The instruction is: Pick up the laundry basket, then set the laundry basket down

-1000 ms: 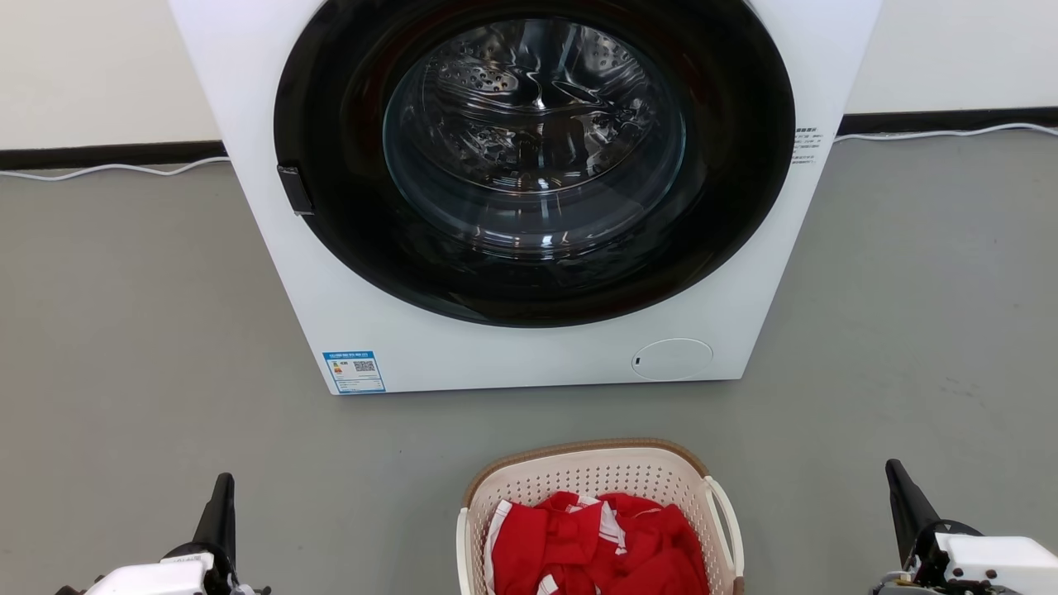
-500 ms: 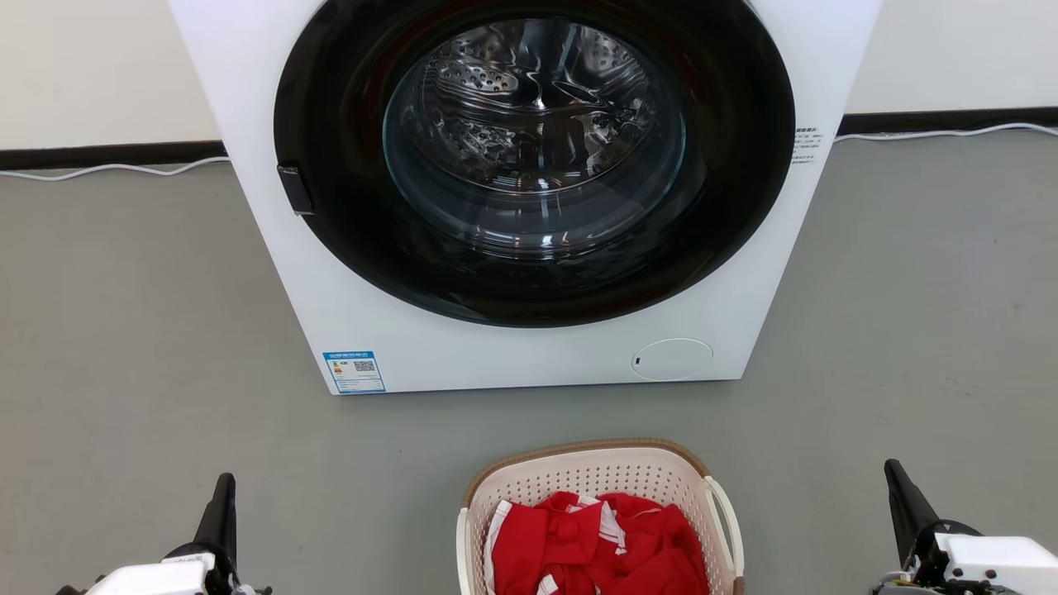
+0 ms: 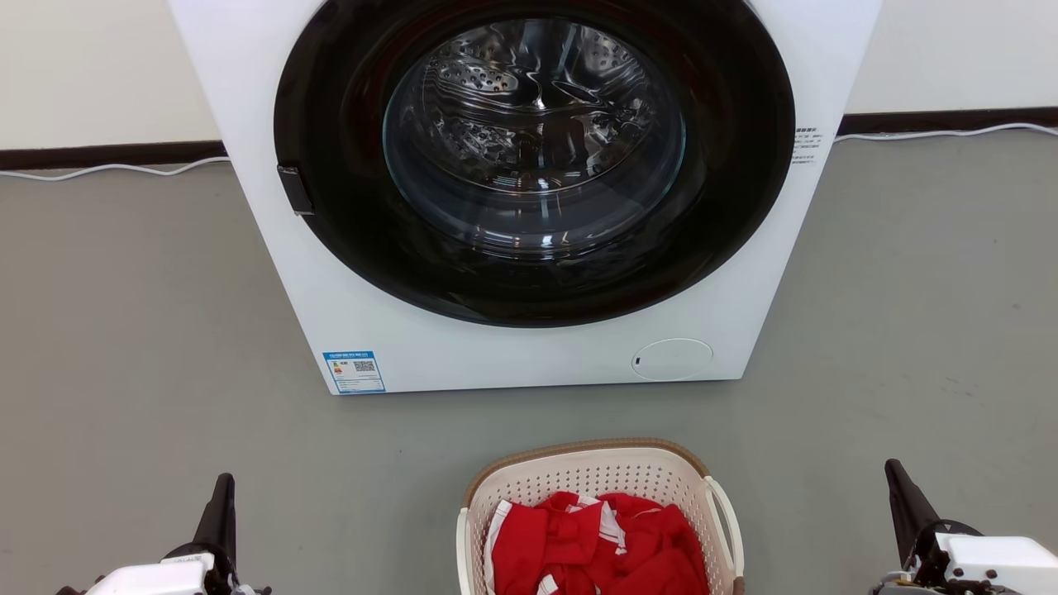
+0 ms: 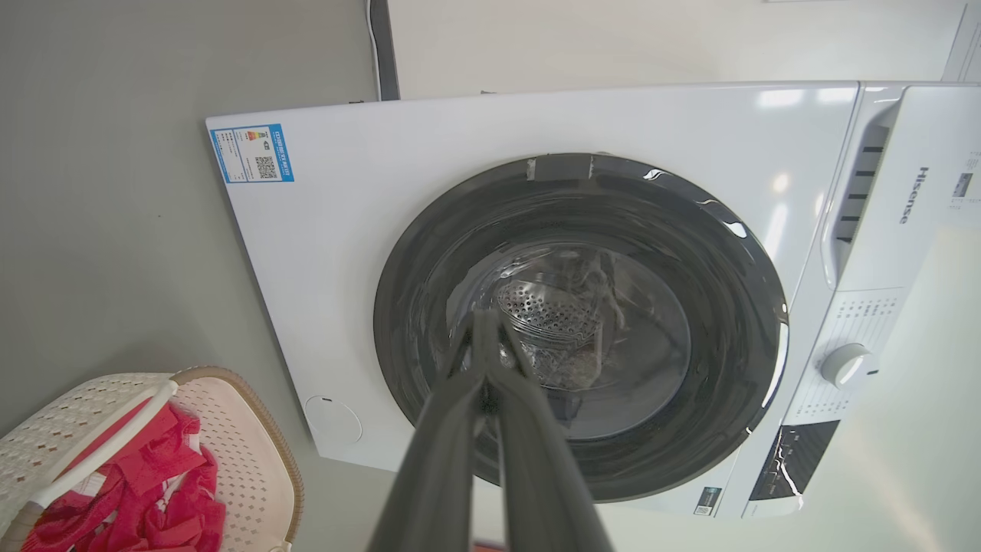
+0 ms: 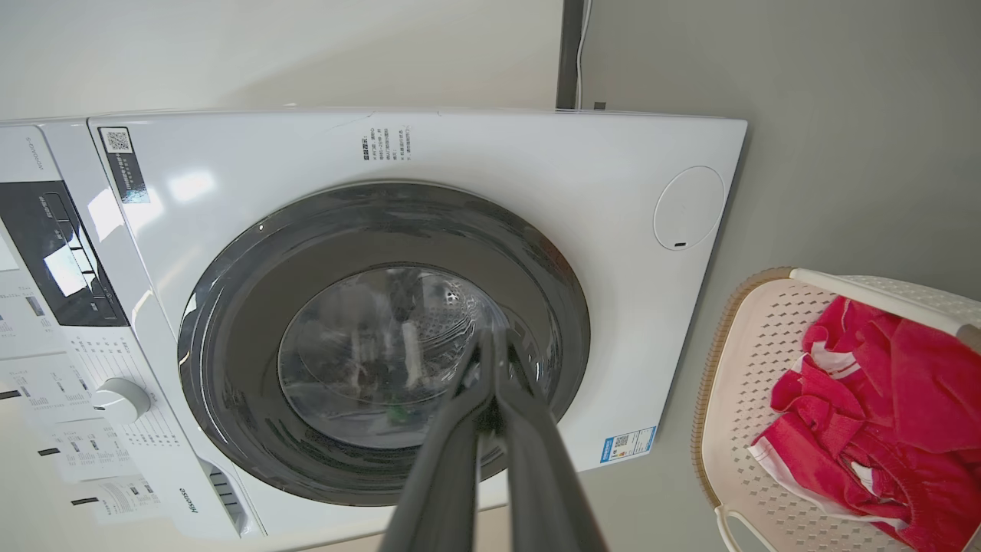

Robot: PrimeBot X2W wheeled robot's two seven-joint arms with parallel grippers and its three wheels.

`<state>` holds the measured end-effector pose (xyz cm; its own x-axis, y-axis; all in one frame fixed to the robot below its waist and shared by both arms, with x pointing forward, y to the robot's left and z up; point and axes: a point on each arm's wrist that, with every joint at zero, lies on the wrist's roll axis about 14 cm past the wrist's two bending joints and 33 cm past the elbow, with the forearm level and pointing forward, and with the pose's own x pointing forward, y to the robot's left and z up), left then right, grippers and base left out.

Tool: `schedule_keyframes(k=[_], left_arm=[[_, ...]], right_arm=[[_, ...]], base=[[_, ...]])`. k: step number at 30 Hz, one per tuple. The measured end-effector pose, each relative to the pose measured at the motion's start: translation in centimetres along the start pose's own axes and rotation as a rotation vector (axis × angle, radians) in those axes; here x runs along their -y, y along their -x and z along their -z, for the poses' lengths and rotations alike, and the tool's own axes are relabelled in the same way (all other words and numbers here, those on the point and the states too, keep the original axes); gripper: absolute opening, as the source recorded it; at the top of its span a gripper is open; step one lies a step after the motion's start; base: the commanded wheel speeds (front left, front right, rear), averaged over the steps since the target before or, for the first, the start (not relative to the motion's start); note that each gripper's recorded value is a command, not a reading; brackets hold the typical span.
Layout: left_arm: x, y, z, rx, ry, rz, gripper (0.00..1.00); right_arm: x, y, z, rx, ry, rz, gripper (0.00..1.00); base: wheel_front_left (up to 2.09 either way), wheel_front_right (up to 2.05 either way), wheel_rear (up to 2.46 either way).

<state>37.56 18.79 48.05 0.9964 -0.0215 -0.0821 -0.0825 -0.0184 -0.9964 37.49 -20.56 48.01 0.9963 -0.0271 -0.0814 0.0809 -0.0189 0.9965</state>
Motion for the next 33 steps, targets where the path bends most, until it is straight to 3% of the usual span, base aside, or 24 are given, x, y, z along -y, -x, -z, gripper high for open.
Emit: schedule_keyframes(k=[33], left_arm=[[0.0, 0.01, -0.04, 0.0, 0.002, 0.0, 0.0]], right_arm=[[0.0, 0.0, -0.07, 0.003, -0.001, 0.0, 0.0]], base=[[0.0, 0.0, 0.0]])
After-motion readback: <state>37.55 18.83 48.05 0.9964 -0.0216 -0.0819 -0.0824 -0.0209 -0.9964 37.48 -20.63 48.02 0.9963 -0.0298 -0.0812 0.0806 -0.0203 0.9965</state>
